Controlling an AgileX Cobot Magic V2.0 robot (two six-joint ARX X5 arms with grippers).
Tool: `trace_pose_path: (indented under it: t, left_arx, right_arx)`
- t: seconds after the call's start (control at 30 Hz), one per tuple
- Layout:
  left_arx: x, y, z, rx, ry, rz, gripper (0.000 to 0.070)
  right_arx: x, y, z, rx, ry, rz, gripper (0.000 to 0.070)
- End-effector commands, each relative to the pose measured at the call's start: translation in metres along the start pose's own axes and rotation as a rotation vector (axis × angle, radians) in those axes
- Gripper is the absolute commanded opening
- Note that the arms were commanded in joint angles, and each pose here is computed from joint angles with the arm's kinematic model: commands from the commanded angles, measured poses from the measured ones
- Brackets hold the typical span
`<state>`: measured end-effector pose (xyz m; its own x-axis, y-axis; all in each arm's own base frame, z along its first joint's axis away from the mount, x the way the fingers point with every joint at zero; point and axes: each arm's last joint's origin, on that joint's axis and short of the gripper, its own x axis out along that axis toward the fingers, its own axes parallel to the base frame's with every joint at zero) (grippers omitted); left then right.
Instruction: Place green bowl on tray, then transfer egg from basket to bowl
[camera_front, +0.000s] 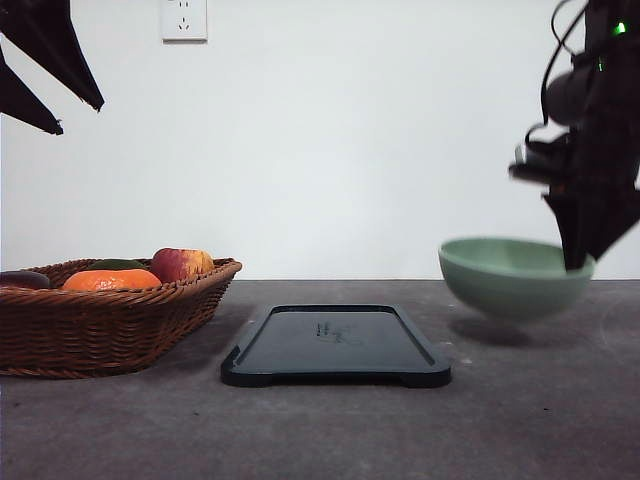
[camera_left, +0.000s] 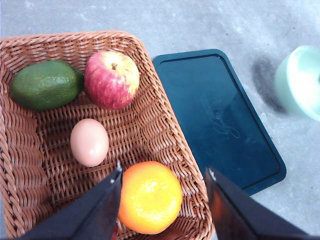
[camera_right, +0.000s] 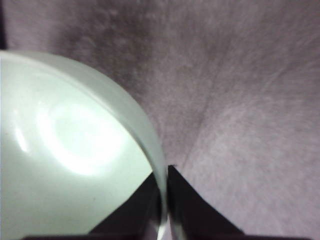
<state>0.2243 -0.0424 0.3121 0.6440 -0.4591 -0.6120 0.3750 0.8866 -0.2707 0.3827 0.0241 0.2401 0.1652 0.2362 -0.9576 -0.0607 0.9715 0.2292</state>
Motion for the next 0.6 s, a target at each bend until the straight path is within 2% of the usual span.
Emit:
trace_pose_path:
  t: [0.0, 0.17, 0.27, 0.4, 0.57]
  left_arx:
    - [-0.002, -0.002, 0.007, 0.015, -0.023, -0.008, 0.0328]
    - [-0.002, -0.002, 0.007, 0.015, -0.023, -0.008, 0.0328]
    - [-0.002, -0.002, 0.007, 0.015, -0.023, -0.009, 0.0328]
    - [-0.002, -0.002, 0.007, 0.015, -0.023, -0.008, 0.0328]
    - [-0.002, -0.002, 0.007, 0.015, -0.023, -0.009, 0.0328]
  right_arx:
    - [-0.016, 0.006, 0.009, -0.021, -0.019, 0.004, 0.0000]
    - [-0.053, 0.034, 0.015, -0.077, -0.051, 0.017, 0.0000]
    - [-0.065, 0.060, 0.015, -0.137, -0.074, 0.032, 0.0000]
    - [-0.068, 0.100, 0.012, -0.224, -0.102, 0.061, 0.0000]
    - [-0.055, 0.151, 0.006, -0.346, -0.155, 0.082, 0.0000]
